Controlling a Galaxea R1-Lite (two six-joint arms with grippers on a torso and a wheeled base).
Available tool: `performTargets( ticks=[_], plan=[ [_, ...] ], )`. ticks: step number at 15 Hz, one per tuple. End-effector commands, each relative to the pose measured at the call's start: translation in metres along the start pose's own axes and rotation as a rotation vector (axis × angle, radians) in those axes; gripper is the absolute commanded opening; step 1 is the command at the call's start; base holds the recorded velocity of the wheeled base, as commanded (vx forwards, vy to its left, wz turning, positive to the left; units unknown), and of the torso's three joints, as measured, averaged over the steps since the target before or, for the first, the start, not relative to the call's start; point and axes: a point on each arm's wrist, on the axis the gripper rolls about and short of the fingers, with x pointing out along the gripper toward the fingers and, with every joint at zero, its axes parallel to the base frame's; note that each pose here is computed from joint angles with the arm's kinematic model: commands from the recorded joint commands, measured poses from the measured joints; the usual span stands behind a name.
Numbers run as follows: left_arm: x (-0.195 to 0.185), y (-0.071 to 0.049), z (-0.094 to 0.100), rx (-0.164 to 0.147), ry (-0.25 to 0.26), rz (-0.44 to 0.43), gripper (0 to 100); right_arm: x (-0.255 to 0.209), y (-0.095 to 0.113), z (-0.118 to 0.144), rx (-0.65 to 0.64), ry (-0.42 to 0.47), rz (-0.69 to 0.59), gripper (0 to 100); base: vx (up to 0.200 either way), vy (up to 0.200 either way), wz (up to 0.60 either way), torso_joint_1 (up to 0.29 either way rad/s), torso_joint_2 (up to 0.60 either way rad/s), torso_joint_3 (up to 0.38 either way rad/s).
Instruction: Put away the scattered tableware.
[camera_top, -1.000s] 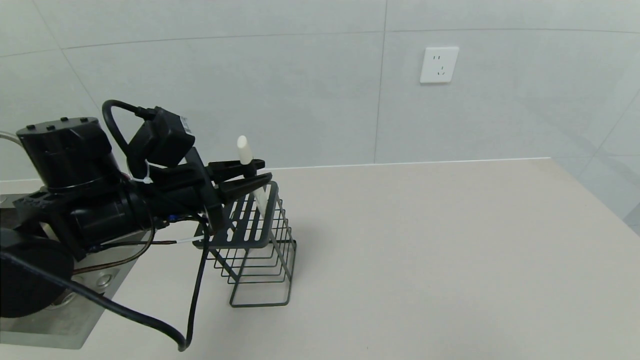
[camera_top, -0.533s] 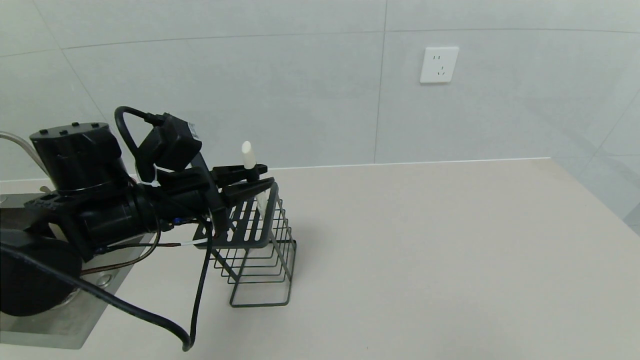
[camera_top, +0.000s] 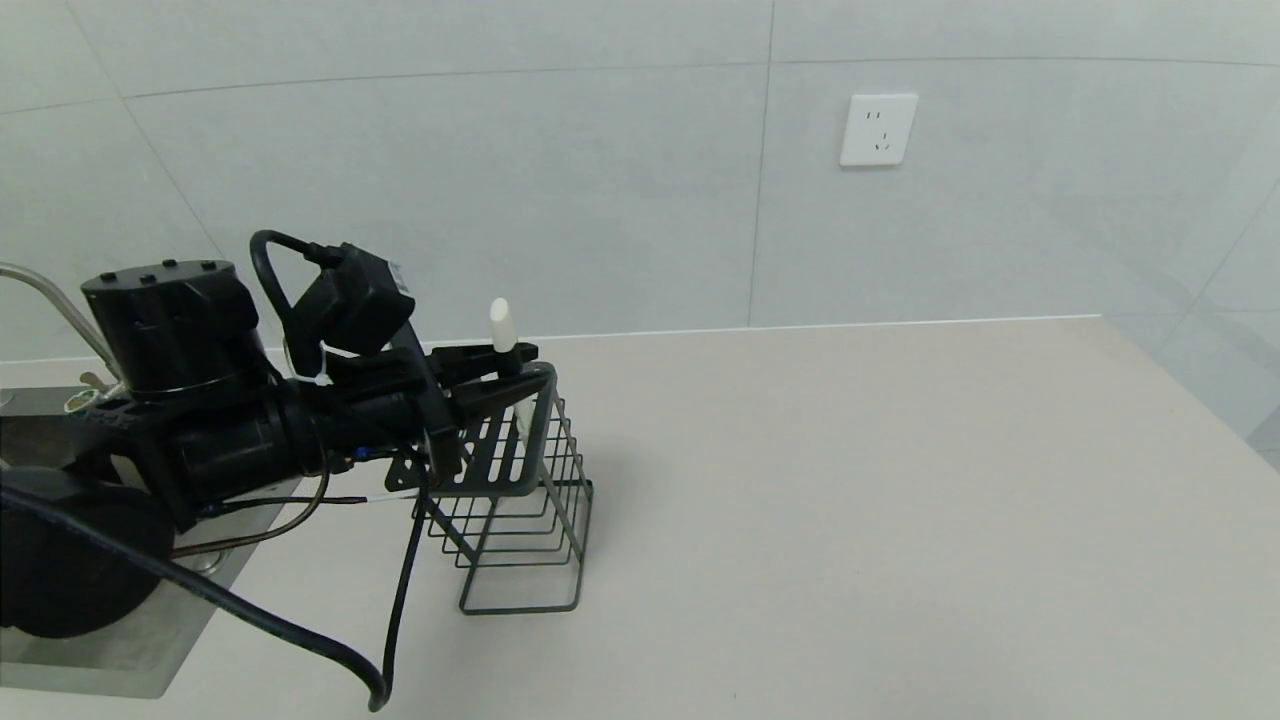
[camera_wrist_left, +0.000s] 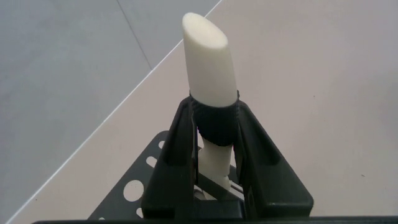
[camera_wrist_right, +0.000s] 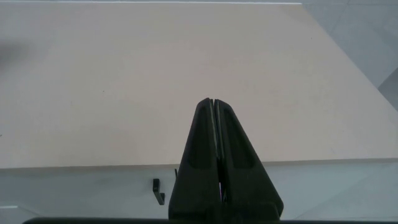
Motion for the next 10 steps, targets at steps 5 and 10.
performTargets(
  ticks=[5,10],
  plan=[
    [0.003,-0.001,-0.008,-0.019,0.019,-0.006,0,0.000,0.000,0.000,-0.001,0.001,0.000,0,0.000,0.000,0.00,0.000,0.00,0.000],
    [0.002,-0.004,-0.016,-0.041,0.040,-0.016,0,0.000,0.000,0.000,-0.001,-0.001,0.000,0,0.000,0.000,0.00,0.000,0.00,0.000]
  ],
)
